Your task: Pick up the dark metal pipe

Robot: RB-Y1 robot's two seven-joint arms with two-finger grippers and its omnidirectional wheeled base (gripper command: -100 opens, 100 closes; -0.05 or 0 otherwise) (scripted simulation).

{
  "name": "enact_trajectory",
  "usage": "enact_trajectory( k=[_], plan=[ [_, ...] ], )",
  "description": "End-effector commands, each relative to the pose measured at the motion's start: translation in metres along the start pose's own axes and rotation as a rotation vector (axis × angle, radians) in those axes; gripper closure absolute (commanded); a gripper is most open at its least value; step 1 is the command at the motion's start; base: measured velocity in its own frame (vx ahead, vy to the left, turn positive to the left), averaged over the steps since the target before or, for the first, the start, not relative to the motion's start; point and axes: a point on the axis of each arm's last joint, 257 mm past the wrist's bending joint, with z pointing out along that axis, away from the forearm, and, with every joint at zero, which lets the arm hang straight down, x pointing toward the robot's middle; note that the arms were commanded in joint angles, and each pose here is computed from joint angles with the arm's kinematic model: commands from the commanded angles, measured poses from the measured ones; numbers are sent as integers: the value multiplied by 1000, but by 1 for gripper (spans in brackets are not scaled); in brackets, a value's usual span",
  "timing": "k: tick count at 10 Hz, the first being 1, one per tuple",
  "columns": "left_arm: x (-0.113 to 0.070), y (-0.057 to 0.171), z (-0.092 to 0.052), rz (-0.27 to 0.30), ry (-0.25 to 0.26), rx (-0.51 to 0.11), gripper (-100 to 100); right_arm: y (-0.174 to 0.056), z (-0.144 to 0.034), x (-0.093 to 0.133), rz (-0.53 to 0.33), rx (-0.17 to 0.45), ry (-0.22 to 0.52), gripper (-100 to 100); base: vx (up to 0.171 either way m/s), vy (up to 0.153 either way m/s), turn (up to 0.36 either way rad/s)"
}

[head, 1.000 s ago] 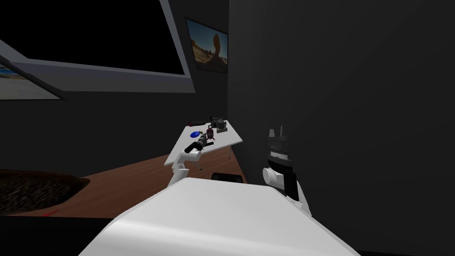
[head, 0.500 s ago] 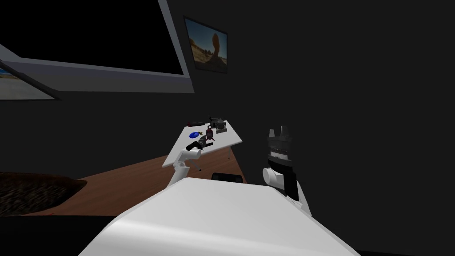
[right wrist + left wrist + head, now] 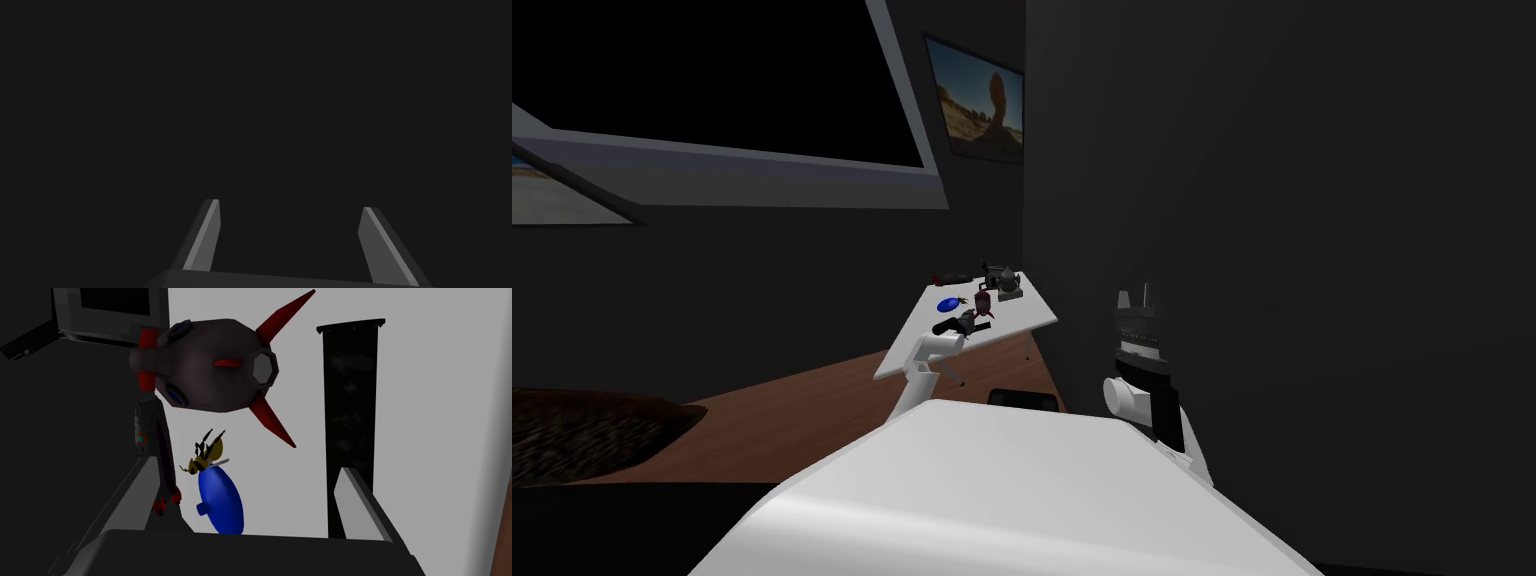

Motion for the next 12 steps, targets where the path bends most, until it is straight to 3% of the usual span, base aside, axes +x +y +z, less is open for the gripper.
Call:
enact_trajectory(
  k=[1,5,12],
  plan=[
    [-7,13,4,-16,-16,-56,-100,0,0,0,0,0,0,0,41,-13,26],
    [-19,36,8,-44,-46,-152,-100,0,0,0,0,0,0,0,46,-11,32],
    [-48,95,6,-134,-127,-386,-100,0,0,0,0,0,0,0,74,-15,68]
  ],
)
